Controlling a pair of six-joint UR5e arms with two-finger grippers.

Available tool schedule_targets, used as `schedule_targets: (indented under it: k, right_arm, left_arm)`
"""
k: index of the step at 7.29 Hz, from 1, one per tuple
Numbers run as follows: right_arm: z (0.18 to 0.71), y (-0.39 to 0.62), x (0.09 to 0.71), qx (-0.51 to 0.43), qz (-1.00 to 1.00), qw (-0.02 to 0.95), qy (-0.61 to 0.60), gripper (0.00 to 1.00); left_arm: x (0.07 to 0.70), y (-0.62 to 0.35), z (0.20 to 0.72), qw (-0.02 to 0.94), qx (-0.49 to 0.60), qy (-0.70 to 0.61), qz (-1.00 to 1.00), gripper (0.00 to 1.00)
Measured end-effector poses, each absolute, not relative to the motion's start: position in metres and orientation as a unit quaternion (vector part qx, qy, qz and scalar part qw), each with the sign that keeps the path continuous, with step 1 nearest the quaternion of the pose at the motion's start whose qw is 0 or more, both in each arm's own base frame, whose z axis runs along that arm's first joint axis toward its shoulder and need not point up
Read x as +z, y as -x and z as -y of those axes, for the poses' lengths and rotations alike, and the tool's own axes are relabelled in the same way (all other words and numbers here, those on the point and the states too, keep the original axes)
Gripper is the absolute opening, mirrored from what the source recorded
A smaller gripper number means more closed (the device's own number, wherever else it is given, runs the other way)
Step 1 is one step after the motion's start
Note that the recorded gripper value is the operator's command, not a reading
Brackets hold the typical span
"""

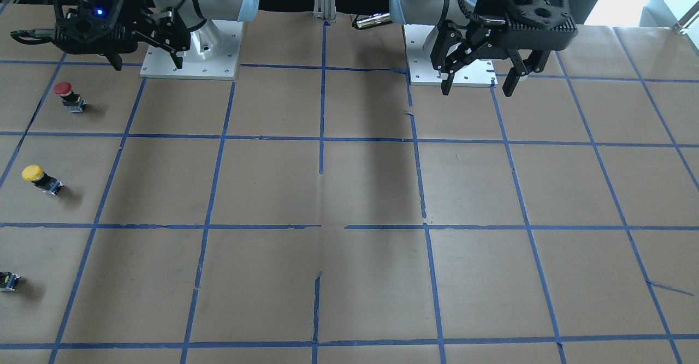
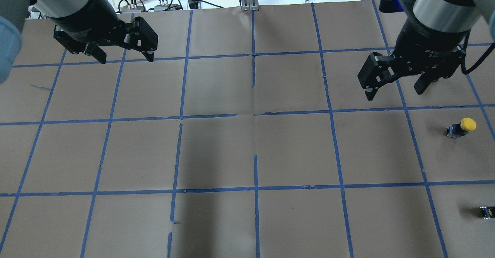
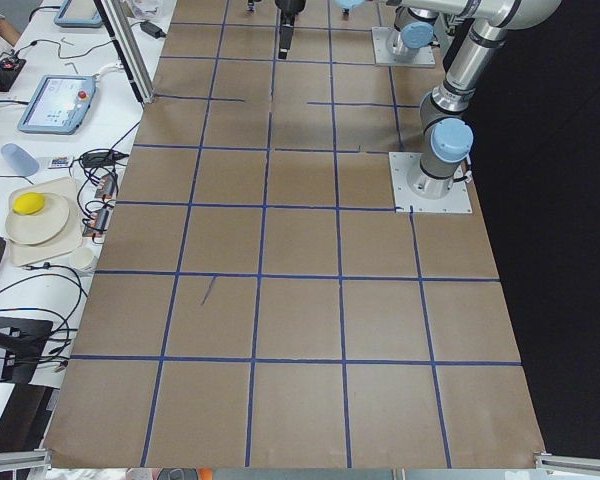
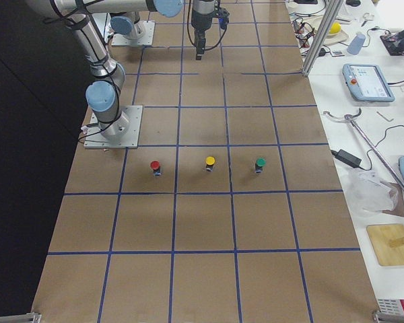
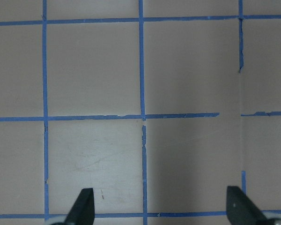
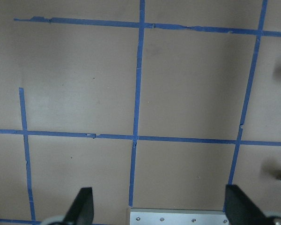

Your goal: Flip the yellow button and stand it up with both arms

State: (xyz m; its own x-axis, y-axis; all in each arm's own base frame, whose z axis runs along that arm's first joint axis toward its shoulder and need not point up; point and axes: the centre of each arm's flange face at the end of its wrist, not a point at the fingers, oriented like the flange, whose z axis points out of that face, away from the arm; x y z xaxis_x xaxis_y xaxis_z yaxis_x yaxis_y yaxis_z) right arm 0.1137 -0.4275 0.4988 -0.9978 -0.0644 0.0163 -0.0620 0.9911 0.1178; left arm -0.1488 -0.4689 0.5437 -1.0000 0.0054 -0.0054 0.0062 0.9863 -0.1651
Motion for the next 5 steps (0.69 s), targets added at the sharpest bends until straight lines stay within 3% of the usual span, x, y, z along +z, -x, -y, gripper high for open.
schedule_targets:
  k: [5]
  right_arm:
    - [0.4209,-0.1141,0.5002,-0.054,0.998,0.009,-0.027,1.0]
  left_arm:
    - [0.5443,0.1494,0.4688,0.002,-0.083,-0.004,-0.997,1.0]
